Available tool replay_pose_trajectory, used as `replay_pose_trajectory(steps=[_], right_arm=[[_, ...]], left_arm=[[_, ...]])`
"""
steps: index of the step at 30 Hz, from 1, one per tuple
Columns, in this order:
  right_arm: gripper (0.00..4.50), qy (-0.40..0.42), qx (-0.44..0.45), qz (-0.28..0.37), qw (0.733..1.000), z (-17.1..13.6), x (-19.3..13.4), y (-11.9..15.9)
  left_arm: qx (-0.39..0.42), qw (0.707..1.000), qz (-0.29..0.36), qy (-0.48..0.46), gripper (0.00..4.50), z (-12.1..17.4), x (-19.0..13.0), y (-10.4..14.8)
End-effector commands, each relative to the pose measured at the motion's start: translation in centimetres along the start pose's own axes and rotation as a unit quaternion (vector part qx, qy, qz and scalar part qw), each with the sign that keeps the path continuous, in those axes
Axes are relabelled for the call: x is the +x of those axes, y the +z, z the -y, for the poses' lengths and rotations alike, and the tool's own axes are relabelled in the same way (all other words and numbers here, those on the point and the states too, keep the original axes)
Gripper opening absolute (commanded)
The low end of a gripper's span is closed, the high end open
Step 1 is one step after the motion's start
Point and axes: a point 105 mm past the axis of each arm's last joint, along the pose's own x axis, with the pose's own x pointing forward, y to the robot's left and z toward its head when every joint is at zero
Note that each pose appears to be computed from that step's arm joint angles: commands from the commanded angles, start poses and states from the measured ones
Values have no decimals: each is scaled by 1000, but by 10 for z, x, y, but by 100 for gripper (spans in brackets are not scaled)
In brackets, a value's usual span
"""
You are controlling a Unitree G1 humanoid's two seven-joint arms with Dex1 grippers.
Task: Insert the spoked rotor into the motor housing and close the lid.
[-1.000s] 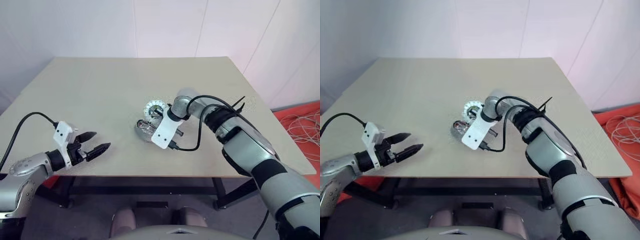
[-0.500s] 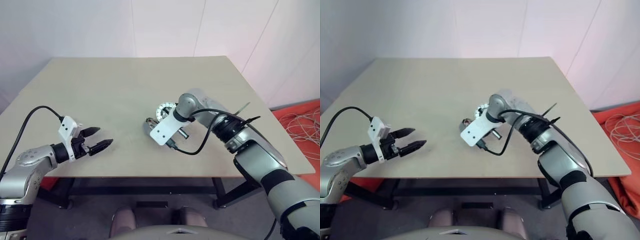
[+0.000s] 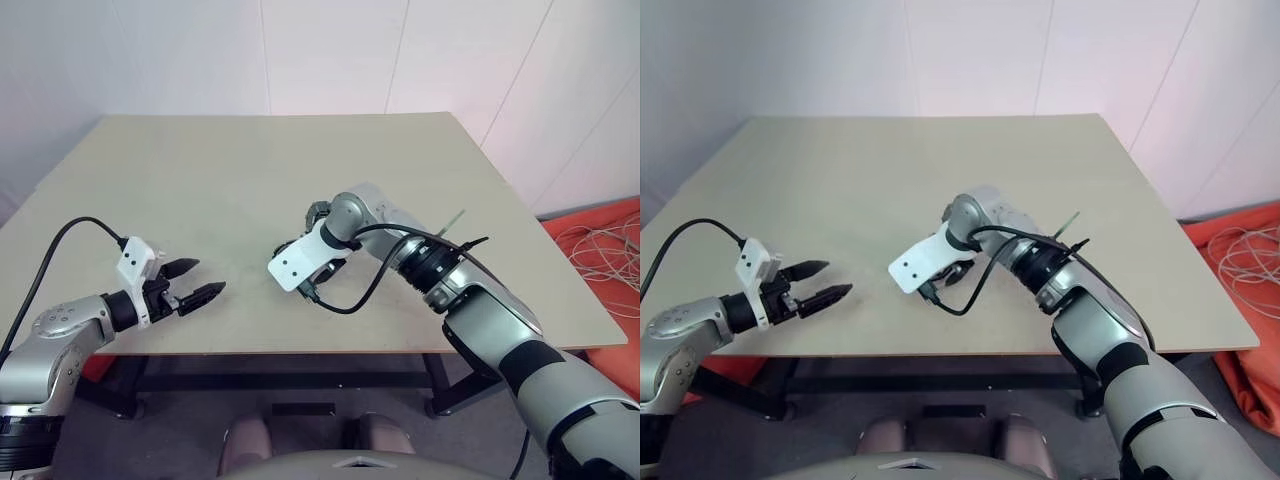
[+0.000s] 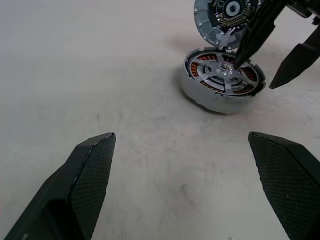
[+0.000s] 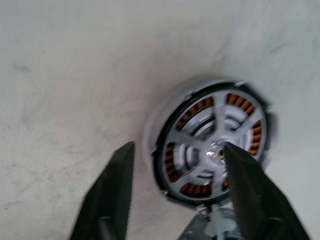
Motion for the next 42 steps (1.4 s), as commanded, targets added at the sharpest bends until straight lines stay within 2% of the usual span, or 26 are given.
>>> replay_pose_trajectory(steps=[1, 3, 7, 13, 18, 31, 34, 39, 42], right_arm=[[438, -35, -18, 23, 999, 16, -25, 14], [446, -37, -24, 20, 999, 17, -27, 12], [446, -28, -74, -23, 997, 8, -22, -14], [446, 4, -111, -28, 993, -13, -14, -32], [446, 20, -128, -30, 991, -20, -6, -38], [446, 21, -115, -43, 992, -13, 6, -47], [387, 25, -115, -42, 992, -14, 8, -47], [226, 27, -114, -37, 992, -13, 10, -45], [113, 28, -114, -32, 993, -14, 11, -43]], left_arm=[[20, 999, 24, 5, 450, -1, -2, 16], [21, 999, 26, 5, 450, -1, -1, 17], [24, 999, 29, 5, 450, -1, 1, 17], [24, 999, 32, 8, 450, 0, 0, 17], [22, 999, 33, 9, 450, 2, 0, 16], [18, 999, 36, 15, 450, 5, 0, 14], [18, 999, 38, 17, 450, 5, 0, 15], [17, 999, 39, 20, 450, 5, 0, 14], [17, 999, 40, 20, 450, 5, 0, 14]])
